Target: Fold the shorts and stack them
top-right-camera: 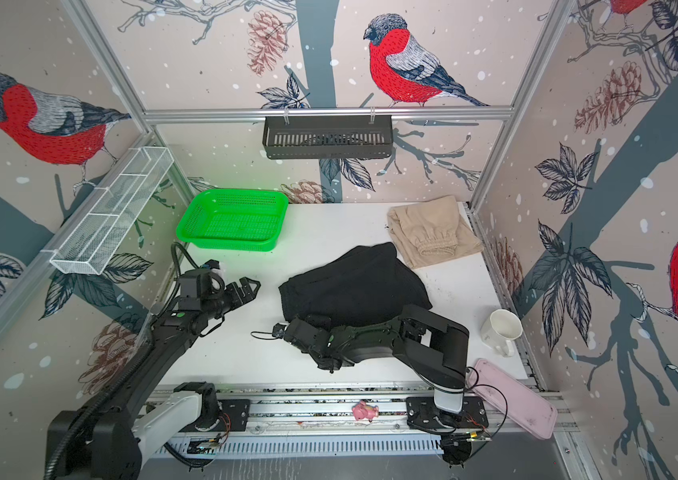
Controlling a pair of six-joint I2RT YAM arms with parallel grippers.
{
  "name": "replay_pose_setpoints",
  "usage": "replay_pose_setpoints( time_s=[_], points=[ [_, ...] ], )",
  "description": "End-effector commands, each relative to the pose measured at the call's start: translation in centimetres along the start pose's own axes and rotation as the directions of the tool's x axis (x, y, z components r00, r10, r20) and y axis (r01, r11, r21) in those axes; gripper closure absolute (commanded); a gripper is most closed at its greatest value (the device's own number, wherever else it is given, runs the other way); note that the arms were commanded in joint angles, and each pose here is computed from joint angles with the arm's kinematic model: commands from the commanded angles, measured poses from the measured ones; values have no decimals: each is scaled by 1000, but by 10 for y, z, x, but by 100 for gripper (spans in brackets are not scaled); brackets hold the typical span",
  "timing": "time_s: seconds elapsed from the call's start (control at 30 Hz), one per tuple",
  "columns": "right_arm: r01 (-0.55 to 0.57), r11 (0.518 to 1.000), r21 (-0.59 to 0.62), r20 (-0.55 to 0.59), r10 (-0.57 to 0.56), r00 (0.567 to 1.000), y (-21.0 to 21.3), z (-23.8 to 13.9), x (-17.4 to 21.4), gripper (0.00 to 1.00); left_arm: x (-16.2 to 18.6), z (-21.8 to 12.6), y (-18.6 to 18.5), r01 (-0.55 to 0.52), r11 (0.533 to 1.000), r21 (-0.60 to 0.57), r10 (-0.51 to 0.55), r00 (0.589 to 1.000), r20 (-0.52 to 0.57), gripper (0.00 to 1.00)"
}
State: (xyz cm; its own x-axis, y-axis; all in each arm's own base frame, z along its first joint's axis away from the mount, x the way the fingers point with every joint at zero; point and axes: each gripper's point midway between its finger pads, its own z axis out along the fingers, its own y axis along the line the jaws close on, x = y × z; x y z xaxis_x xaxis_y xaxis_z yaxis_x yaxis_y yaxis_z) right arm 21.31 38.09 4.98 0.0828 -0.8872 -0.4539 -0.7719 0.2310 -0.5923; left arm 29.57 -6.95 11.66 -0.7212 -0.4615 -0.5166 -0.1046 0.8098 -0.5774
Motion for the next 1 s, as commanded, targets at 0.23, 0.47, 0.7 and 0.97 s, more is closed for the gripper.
replay_pose_setpoints(
  time_s=[0.23,0.47,0.7,0.97],
  points=[
    [-286,947,-146,206,312,927,-10,-10,-26,99,30,9,-38,139,940,310,-140,990,-19,3],
    [-311,938,-156,232,340,911,-9,-12,-24,99,42,11,-48,230,890,393,-229,972,-51,3],
    [-327,934,-143,248,354,902,-9,-13,-22,100,48,17,-58,284,850,443,-269,958,-97,3],
    [-308,943,-122,256,330,909,-7,-11,-24,100,55,32,-69,264,858,441,-220,964,-150,3]
  ],
)
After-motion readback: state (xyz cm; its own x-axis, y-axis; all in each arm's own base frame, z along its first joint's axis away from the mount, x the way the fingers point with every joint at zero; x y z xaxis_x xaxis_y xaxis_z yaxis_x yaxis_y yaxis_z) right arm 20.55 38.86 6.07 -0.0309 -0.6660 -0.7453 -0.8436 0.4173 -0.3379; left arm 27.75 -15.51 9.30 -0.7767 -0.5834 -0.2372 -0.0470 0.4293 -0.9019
